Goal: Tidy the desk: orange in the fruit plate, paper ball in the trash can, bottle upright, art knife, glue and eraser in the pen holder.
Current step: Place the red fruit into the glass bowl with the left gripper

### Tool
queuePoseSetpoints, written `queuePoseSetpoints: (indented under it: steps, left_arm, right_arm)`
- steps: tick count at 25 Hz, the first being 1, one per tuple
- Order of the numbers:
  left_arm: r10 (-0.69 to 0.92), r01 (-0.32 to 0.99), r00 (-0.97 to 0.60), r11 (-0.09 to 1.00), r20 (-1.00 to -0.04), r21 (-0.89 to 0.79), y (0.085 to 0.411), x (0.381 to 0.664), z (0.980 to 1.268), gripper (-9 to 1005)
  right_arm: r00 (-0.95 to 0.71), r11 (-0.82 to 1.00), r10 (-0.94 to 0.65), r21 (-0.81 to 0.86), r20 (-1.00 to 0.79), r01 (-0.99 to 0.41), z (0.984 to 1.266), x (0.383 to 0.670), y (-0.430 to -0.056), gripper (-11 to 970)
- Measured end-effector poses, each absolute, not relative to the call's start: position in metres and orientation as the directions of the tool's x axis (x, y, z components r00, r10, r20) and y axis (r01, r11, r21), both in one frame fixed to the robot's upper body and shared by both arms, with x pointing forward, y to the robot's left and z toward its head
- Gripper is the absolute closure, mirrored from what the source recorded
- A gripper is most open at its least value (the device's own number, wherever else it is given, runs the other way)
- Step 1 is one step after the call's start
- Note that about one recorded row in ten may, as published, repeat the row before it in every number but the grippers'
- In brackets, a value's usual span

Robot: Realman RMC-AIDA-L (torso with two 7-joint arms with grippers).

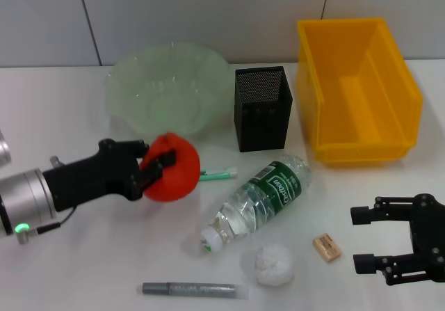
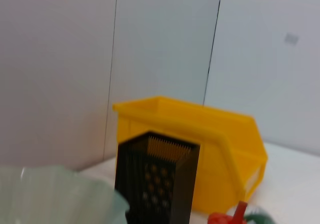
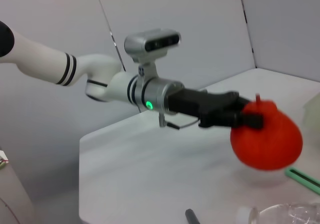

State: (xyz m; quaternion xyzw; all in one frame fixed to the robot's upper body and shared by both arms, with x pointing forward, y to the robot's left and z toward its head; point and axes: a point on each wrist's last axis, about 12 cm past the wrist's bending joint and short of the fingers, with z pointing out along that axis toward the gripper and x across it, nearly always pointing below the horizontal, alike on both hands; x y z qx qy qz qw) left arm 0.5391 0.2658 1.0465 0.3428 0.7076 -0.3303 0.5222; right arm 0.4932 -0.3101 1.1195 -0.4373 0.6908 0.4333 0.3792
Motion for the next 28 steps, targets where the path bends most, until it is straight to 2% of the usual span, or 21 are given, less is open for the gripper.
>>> queuePoseSetpoints:
  steps: [2, 8, 14, 20, 28]
  left_arm:
    - [0.101, 0.842, -0.206, 0.525, -0.973, -0.124, 0.273, 0.547, 1.068, 769]
    - [0.059, 0.833, -0.185, 0.539, -0.981, -0.125, 0.263, 0.572, 1.089, 823]
    - [0.014, 0.729, -0.176, 0.674, -0.984, -0.12, 0.251, 0.616, 1.107, 874]
    - [0.035, 0.608, -0.235, 0.785, -0.971, -0.119, 0.233, 0.649, 1.107, 926]
    - [0.035, 0.524, -0.244, 0.846, -0.969, -0.102, 0.222, 0.664, 1.106, 827]
  right_arm:
    - [-0.33, 0.241, -0.275, 0.268, -0.903, -0.933, 1.119, 0.493, -0.31, 183]
    - [-0.328, 0.236, -0.274, 0.267, -0.904, -0.934, 1.119, 0.494, -0.308, 183]
    - [-0.329, 0.23, -0.269, 0.271, -0.905, -0.934, 1.119, 0.495, -0.307, 184]
    - [-0.328, 0.229, -0.269, 0.271, -0.906, -0.935, 1.119, 0.495, -0.307, 185]
    - [-0.323, 0.224, -0.266, 0.267, -0.908, -0.937, 1.12, 0.497, -0.305, 186]
